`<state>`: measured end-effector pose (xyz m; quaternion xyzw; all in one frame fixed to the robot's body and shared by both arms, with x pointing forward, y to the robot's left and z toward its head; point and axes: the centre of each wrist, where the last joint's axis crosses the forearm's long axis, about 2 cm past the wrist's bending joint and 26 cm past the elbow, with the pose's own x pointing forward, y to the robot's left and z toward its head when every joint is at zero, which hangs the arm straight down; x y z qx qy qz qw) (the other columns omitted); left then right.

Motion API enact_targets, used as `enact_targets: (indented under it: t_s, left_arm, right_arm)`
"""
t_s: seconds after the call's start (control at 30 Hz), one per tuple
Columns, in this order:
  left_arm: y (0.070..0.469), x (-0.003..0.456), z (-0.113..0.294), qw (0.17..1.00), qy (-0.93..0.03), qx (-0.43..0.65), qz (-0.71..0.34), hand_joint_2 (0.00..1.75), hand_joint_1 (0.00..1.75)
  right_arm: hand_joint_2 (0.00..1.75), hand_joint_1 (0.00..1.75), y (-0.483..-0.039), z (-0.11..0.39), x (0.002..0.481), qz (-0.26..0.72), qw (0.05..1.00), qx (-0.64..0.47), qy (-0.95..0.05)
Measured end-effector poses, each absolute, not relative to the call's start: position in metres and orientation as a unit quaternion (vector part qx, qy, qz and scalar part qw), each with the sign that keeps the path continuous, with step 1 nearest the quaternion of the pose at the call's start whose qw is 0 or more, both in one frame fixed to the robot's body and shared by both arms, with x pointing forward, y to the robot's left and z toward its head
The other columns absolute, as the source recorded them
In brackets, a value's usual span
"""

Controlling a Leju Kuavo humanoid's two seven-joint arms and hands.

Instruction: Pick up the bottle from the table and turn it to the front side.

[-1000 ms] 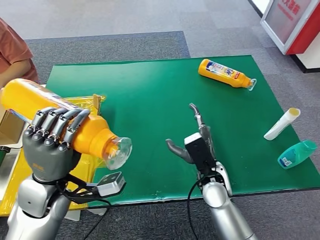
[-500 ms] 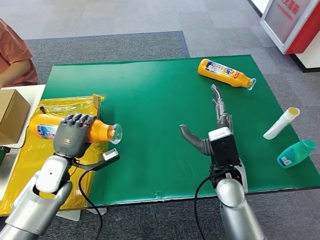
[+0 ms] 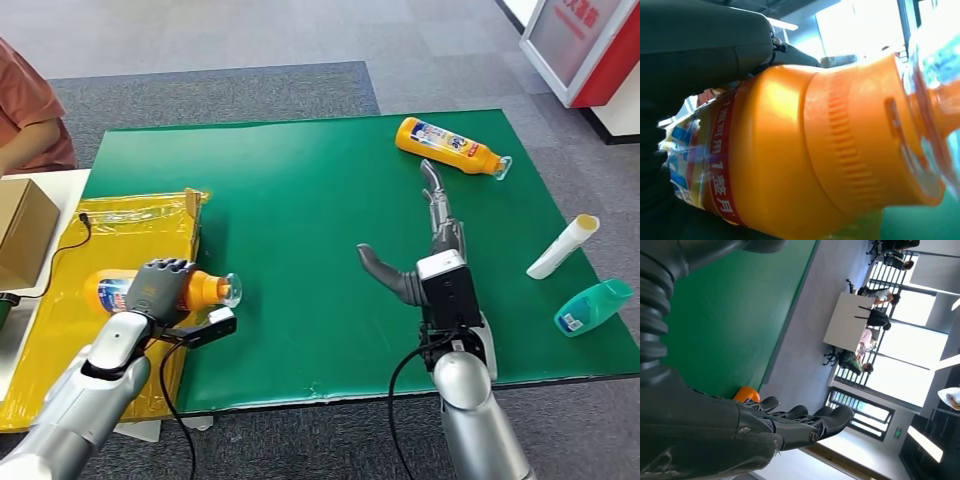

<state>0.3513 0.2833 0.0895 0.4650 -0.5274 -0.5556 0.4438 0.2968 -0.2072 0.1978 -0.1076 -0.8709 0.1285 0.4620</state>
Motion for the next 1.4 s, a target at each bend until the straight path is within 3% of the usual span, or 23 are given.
enact_targets:
  t_s: [0.03, 0.17, 0.43, 1.0, 1.23, 1.4]
  left_arm:
    - [0.283, 0.352, 0.088, 0.447, -0.526, 0.463, -0.556, 1.75, 1.75]
    - [0.284, 0.353, 0.082, 0.460, -0.524, 0.461, -0.549, 1.75, 0.00]
    - [0.282, 0.348, 0.073, 0.478, -0.529, 0.458, -0.531, 1.75, 0.00]
    - [0.258, 0.322, 0.091, 0.427, -0.612, 0.473, -0.467, 1.75, 0.00]
    - [0.230, 0.283, 0.119, 0.327, -0.761, 0.462, -0.317, 1.75, 0.00]
    - [0.221, 0.261, 0.140, 0.358, -0.828, 0.372, -0.220, 1.75, 0.00]
  right_arm:
    - [1.75, 0.00, -0.207, 0.198, 0.297, 0.129, 0.461, -0.107, -0.871]
    - [1.75, 0.00, -0.204, 0.199, 0.297, 0.132, 0.458, -0.103, -0.873]
    - [1.75, 0.00, -0.201, 0.199, 0.296, 0.132, 0.458, -0.101, -0.873]
    - [1.75, 0.00, -0.202, 0.195, 0.291, 0.134, 0.466, -0.106, -0.868]
    - [1.75, 0.00, -0.203, 0.179, 0.278, 0.122, 0.488, -0.115, -0.857]
    - [1.75, 0.00, -0.204, 0.169, 0.269, 0.119, 0.500, -0.118, -0.850]
